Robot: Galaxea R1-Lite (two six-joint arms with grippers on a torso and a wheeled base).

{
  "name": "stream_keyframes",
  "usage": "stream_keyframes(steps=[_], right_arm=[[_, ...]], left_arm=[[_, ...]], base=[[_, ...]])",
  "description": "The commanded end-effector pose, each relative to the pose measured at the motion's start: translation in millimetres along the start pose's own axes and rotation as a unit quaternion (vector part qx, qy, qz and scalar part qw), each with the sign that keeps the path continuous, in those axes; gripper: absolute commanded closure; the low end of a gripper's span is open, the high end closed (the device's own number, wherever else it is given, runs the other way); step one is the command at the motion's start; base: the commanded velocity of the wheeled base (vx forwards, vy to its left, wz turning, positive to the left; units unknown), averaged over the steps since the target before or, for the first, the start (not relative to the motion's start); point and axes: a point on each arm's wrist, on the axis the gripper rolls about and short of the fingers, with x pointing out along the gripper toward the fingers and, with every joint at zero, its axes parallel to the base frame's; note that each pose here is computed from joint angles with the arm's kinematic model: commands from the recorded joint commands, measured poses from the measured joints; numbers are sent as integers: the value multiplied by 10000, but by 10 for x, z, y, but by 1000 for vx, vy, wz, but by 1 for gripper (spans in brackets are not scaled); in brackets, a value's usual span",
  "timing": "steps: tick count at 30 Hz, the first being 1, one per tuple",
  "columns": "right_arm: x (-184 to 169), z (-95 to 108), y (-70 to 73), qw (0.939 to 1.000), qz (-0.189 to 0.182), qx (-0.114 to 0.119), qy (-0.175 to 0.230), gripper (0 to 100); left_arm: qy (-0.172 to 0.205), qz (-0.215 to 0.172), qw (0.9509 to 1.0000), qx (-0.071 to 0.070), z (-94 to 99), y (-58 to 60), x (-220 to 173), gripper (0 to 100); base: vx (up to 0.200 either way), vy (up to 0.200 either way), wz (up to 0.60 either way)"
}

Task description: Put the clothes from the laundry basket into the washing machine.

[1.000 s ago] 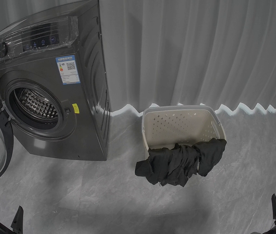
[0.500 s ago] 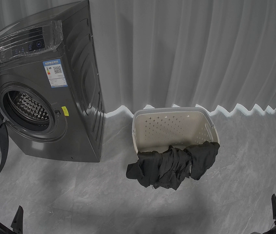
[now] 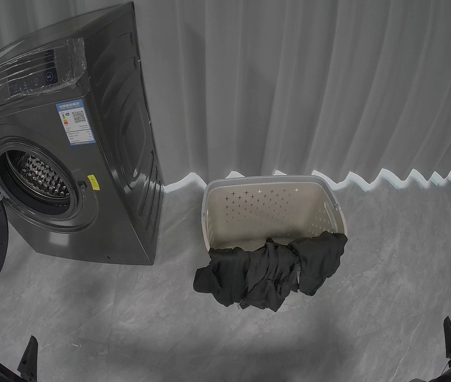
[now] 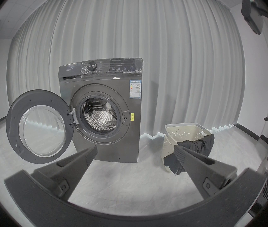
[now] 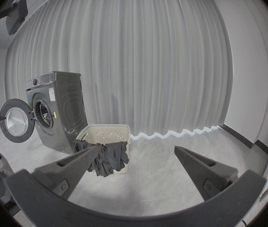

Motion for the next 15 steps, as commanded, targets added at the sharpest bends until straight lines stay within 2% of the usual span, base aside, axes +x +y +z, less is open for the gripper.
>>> stream_keyframes(steps=[1, 15], right_arm=[[1, -52, 0, 10000, 0, -2, 10, 0], [1, -52, 0, 10000, 0, -2, 10, 0]], left_arm=[[-5, 3, 10000, -1, -48, 1, -1, 0], [-5, 3, 10000, -1, -48, 1, -1, 0]], base=[[0, 0, 0], [0, 0, 0]])
